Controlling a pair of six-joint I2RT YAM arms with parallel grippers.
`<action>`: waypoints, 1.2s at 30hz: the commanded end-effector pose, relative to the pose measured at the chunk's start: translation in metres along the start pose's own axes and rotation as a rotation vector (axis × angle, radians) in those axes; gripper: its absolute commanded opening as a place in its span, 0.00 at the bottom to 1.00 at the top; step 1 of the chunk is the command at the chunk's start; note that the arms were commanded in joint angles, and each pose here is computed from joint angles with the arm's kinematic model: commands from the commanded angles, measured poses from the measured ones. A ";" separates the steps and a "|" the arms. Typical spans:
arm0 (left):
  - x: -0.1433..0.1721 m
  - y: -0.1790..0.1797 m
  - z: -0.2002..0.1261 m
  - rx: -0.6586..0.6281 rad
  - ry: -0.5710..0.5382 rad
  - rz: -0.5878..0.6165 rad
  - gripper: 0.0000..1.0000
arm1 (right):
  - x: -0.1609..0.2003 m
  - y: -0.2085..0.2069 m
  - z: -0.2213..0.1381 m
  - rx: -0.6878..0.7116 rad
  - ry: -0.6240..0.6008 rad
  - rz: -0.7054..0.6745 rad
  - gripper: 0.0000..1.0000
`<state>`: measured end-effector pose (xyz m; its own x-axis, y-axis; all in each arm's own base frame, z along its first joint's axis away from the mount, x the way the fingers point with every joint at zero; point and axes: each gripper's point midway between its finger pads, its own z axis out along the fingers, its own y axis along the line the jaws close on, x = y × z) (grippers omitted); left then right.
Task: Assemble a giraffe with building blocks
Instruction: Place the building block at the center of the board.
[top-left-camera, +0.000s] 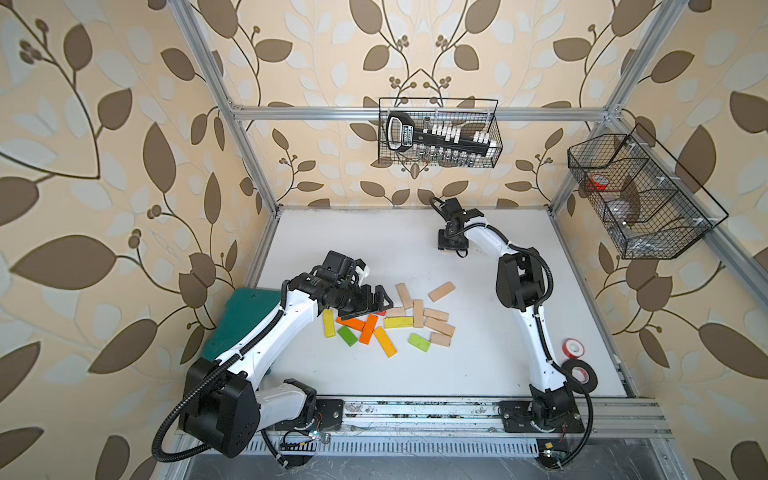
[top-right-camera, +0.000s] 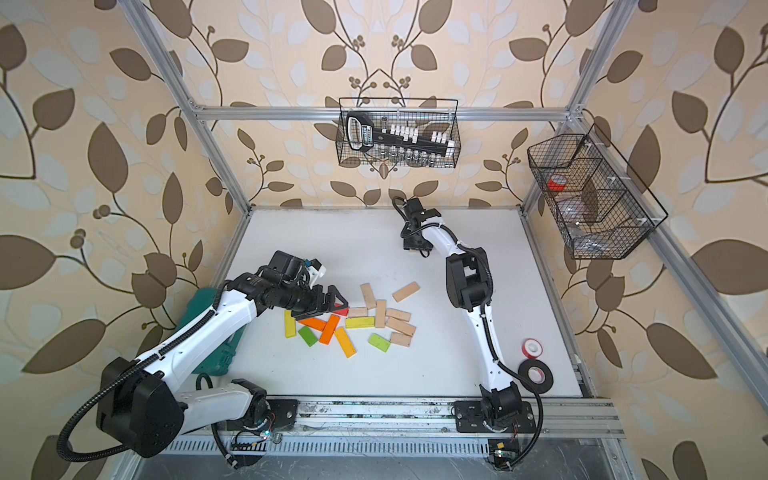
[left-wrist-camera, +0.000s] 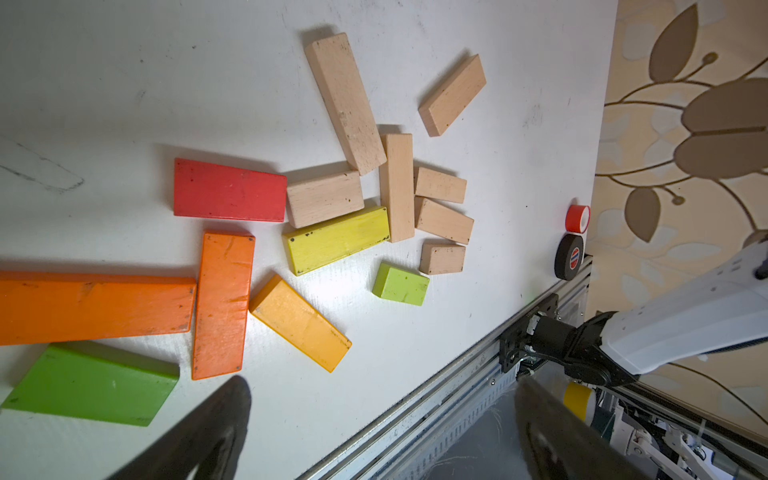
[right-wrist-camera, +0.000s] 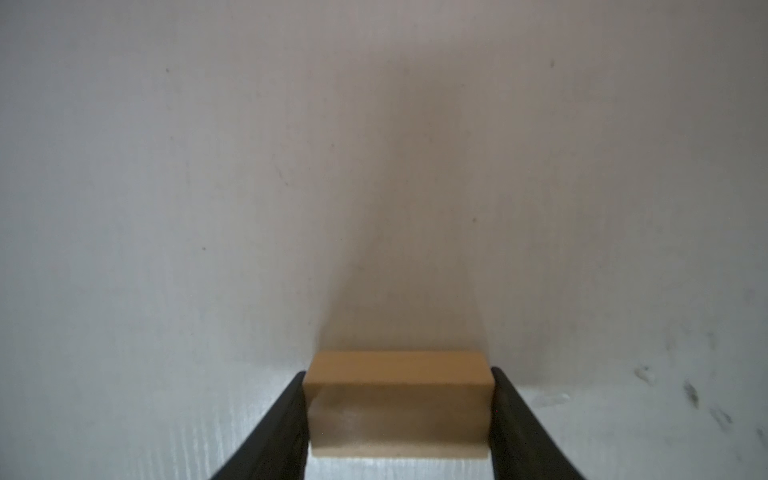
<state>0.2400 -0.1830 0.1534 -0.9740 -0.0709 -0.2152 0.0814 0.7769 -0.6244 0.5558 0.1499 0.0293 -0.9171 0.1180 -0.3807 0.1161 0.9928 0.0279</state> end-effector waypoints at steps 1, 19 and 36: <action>-0.008 -0.009 -0.004 0.005 -0.022 0.057 0.99 | 0.013 -0.012 0.021 0.045 0.055 -0.007 0.61; -0.001 -0.025 -0.033 0.019 -0.075 0.071 0.99 | -0.043 0.024 -0.176 -0.090 -0.359 -0.276 0.94; 0.022 -0.031 -0.056 0.002 -0.062 0.126 0.99 | 0.148 0.020 -0.189 -0.300 -0.326 -1.297 0.84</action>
<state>0.2094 -0.1736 0.2035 -0.9498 -0.0437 -0.3098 0.1625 0.7774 -0.6077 0.3739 0.1905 0.1787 -0.2463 -0.7762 -0.5803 -0.7813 0.5134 -0.3551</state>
